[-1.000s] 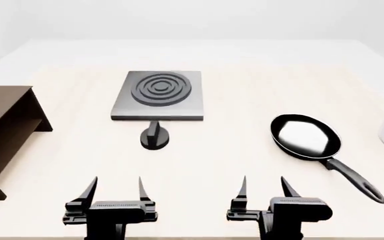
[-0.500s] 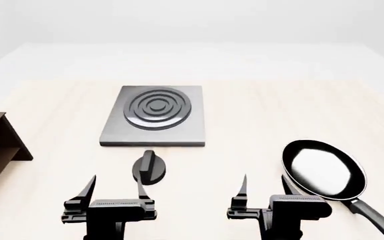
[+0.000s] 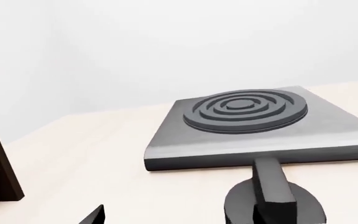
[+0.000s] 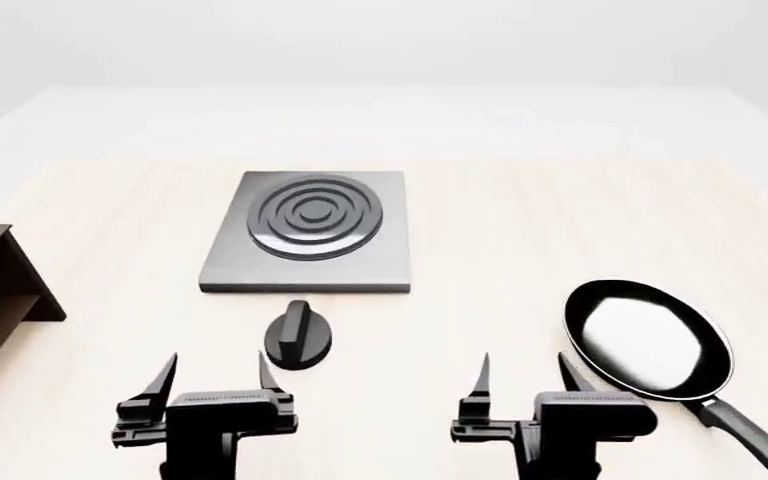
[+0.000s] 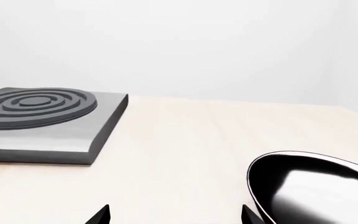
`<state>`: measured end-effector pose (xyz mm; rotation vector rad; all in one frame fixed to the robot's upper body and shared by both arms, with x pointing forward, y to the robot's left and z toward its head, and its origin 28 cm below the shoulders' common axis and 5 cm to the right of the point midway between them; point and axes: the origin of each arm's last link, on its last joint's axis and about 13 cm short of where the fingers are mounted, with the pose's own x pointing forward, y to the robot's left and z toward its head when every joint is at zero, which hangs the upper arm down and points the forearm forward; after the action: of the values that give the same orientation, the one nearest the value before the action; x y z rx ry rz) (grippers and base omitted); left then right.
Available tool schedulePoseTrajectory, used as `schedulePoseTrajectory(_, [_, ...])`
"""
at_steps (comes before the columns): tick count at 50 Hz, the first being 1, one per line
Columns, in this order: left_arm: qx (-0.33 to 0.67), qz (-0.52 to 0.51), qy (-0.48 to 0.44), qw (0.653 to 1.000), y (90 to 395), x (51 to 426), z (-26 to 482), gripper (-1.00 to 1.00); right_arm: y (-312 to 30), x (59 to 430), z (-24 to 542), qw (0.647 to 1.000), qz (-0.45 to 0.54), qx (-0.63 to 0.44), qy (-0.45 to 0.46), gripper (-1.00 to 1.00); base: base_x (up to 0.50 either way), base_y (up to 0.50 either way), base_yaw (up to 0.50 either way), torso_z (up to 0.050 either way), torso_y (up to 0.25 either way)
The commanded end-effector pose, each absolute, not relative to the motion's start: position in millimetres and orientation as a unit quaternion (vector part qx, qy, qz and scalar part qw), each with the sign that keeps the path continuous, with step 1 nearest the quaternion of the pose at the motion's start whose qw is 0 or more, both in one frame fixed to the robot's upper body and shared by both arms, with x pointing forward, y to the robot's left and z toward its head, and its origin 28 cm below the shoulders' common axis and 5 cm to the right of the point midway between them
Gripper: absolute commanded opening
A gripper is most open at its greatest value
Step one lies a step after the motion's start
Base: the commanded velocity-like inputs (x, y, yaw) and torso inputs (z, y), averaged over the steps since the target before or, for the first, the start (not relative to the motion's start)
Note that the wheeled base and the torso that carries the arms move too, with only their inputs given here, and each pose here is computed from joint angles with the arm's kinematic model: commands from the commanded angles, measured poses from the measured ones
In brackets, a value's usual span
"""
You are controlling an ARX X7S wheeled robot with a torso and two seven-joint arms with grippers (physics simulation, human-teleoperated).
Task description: Turn on the stove and put the frying pan on it.
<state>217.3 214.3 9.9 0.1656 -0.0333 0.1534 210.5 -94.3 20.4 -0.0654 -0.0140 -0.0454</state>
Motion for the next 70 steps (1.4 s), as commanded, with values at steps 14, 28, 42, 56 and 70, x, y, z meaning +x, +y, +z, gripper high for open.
schedulePoseTrajectory(14, [0.087,0.123,-0.005,0.989,227.0,243.2,5.7,1.0,-93.1,210.9,19.5,1.0,-0.012,-0.028,-0.003,1.0,0.0,0.0,0.0,0.0,0.0])
schedulePoseTrajectory(28, [0.104,0.113,0.011,0.988,220.1,253.9,-2.0,1.0,-93.1,211.2,18.1,1.0,-0.009,-0.028,0.0,1.0,0.0,0.0,0.0,0.0,0.0])
schedulePoseTrajectory(42, [0.116,0.087,0.017,0.989,207.6,260.0,-6.5,1.0,-93.3,211.4,17.6,1.0,-0.004,-0.029,0.003,1.0,0.0,0.0,0.0,0.0,0.0])
schedulePoseTrajectory(56, [0.128,0.033,0.009,0.991,186.1,262.1,-4.7,1.0,-93.5,209.6,14.8,1.0,0.0,-0.028,0.007,1.0,0.0,0.0,0.0,0.0,0.0])
schedulePoseTrajectory(70, [0.114,-0.025,-0.018,0.993,168.4,253.9,17.6,1.0,-95.4,208.4,14.4,1.0,-0.003,-0.026,0.007,1.0,0.0,0.0,0.0,0.0,0.0])
